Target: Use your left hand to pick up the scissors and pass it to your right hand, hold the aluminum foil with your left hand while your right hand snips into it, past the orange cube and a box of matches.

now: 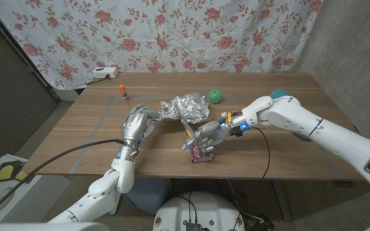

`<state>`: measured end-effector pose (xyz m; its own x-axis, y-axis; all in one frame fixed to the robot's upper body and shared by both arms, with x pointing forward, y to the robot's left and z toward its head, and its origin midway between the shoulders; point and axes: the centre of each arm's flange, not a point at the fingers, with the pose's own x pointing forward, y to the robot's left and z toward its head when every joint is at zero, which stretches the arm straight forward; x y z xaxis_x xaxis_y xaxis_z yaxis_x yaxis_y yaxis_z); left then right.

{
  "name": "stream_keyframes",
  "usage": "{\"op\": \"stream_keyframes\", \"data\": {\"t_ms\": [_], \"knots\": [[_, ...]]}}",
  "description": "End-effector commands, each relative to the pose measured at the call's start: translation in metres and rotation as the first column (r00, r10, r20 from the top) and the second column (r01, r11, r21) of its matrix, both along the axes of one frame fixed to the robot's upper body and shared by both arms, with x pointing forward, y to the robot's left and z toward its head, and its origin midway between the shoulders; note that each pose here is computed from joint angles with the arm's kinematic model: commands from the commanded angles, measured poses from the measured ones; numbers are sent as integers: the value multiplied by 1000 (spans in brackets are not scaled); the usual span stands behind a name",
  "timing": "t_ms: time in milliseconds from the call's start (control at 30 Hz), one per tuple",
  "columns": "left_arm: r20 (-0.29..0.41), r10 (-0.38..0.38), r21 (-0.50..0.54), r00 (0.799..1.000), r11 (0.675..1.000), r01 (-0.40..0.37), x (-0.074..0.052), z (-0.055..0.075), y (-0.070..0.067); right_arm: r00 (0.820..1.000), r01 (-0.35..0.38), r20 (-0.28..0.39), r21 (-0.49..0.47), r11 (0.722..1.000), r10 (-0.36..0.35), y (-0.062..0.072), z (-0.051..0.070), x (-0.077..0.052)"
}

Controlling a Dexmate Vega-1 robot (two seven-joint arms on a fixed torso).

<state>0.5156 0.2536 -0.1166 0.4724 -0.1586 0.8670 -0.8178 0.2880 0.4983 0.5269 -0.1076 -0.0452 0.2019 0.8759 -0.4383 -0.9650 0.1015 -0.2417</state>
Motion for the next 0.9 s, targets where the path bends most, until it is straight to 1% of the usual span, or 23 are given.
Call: {"op": "stream_keyframes", "data": {"t_ms": [33, 200, 300, 433, 567, 700, 833, 900], "knots": [[6, -8, -6, 1000, 1000, 8, 3, -1, 1, 1000, 11, 0, 6, 1000, -11, 3, 1, -2], [22, -3, 2, 1000, 1000, 3, 1, -2, 4, 1000, 11, 9, 6, 1000, -11, 9, 2, -3], [36, 5, 5, 999, 1000, -5, -1, -6, 6, 1000, 12, 14, 7, 1000, -13, 15, 3, -4], [46, -4, -8, 999, 1000, 4, -3, -13, 9, 1000, 12, 25, 9, 1000, -13, 22, 2, -4], [49, -6, -14, 999, 1000, 7, -7, -16, 13, 1000, 15, 22, 9, 1000, -16, 27, 2, -3], [55, -12, -5, 998, 1000, 13, -9, -16, 16, 1000, 15, 23, 10, 1000, -15, 31, 2, -2], [57, -6, -14, 998, 1000, 7, -7, -15, 18, 999, 8, 32, 5, 1000, -8, 33, 2, 0], [62, -5, -24, 998, 1000, 7, -7, -13, 18, 999, 9, 32, 4, 1000, -9, 32, 4, 0]]}}
